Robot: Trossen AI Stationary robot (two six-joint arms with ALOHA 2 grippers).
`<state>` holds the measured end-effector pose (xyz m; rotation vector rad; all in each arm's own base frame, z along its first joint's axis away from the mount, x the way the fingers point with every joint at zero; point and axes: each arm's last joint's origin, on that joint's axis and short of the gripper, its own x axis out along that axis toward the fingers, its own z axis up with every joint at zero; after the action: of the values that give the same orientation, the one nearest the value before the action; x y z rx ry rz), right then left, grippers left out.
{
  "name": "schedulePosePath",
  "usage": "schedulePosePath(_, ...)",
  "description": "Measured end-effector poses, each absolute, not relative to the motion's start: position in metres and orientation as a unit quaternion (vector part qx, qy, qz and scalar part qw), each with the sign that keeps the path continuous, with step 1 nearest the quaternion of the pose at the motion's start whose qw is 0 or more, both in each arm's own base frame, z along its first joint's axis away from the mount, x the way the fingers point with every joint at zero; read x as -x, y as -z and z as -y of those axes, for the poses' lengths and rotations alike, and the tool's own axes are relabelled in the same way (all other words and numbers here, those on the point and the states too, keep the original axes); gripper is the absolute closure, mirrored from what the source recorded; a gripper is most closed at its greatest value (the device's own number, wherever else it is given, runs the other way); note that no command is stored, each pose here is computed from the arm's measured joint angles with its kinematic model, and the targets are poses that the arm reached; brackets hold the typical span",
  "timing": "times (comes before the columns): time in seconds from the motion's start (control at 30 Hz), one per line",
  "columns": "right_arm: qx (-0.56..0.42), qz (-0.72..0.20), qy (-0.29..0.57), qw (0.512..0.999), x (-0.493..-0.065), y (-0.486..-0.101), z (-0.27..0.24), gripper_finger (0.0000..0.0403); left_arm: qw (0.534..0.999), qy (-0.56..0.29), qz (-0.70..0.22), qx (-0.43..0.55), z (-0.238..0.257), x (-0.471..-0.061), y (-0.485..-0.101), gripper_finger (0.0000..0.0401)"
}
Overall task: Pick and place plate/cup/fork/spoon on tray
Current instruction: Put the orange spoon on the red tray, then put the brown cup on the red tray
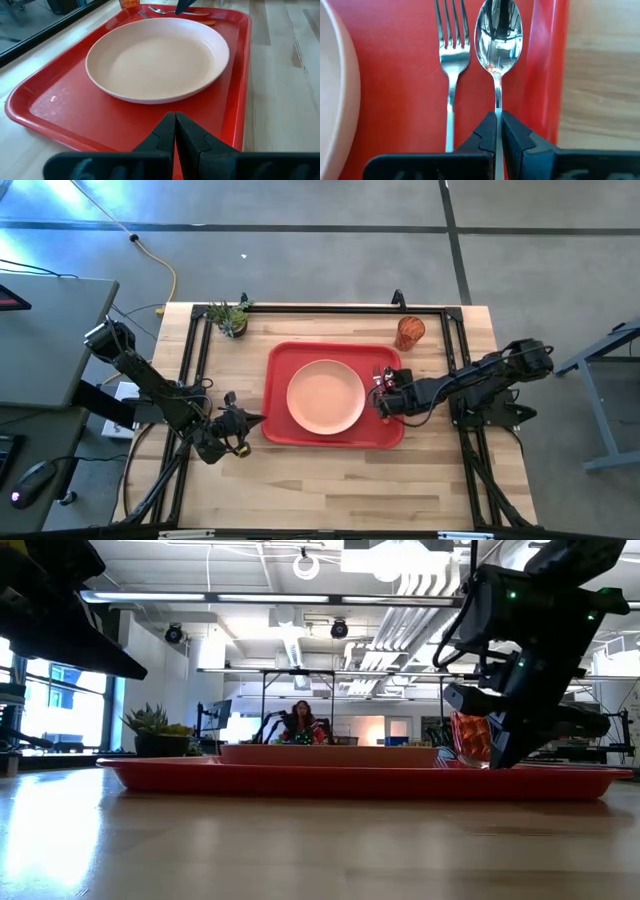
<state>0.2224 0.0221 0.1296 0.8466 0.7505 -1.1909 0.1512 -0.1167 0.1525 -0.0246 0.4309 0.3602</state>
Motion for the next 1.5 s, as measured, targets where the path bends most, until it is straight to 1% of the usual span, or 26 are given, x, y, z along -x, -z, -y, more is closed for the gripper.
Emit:
schedulePosePath(0.37, -0.395, -0.318, 0.544, 0.668, -0.223, -0.129, -0.018, 0.0402, 0.961, -0.177, -0.213, 0.013, 0.117, -0.151, -0.153, 0.0398)
schedulePosePath(0.47, -0.393, -0.321, 0.542, 0.670, -0.223, -0.129, -0.018, 0.0396, 0.961, -0.175, -0.214, 0.014, 0.117, -0.151, -0.152, 0.0398)
schedulePosePath(0.57, -0.391, -0.324, 0.539, 0.672, -0.223, -0.129, -0.020, 0.0373, 0.961, -0.174, -0.215, 0.015, 0.117, -0.151, -0.152, 0.0398)
schedulePosePath(0.77, -0.395, -0.329, 0.535, 0.670, -0.223, -0.129, -0.022, 0.0305, 0.961, -0.172, -0.217, 0.020, 0.117, -0.151, -0.152, 0.0398)
schedulePosePath(0.87, -0.390, -0.326, 0.530, 0.679, -0.227, -0.136, -0.023, 0.0286, 0.961, -0.173, -0.216, 0.023, 0.117, -0.151, -0.152, 0.0398)
schedulePosePath(1.0, -0.345, -0.326, 0.519, 0.711, -0.237, -0.168, -0.021, 0.0282, 0.961, -0.181, -0.209, 0.011, 0.116, -0.151, -0.153, 0.0398)
schedulePosePath(1.1, -0.285, -0.332, 0.531, 0.725, -0.243, -0.212, -0.012, 0.0281, 0.959, -0.199, -0.201, -0.010, 0.113, -0.153, -0.154, 0.0398)
schedulePosePath(1.2, -0.210, -0.336, 0.568, 0.721, -0.240, -0.260, 0.003, 0.0281, 0.955, -0.198, -0.222, -0.015, 0.107, -0.159, -0.153, 0.0398)
schedulePosePath(1.27, -0.166, -0.350, 0.592, 0.707, -0.236, -0.285, 0.017, 0.0281, 0.951, -0.191, -0.243, -0.005, 0.101, -0.163, -0.151, 0.0398)
schedulePosePath(1.33, -0.146, -0.367, 0.618, 0.679, -0.229, -0.300, 0.038, 0.0281, 0.946, -0.197, -0.257, 0.003, 0.095, -0.168, -0.149, 0.0398)
schedulePosePath(1.4, -0.145, -0.390, 0.638, 0.648, -0.222, -0.305, 0.063, 0.0281, 0.942, -0.208, -0.264, -0.008, 0.089, -0.171, -0.148, 0.0398)
schedulePosePath(1.5, -0.169, -0.447, 0.636, 0.606, -0.210, -0.300, 0.102, 0.0281, 0.935, -0.220, -0.276, -0.034, 0.083, -0.175, -0.145, 0.0398)
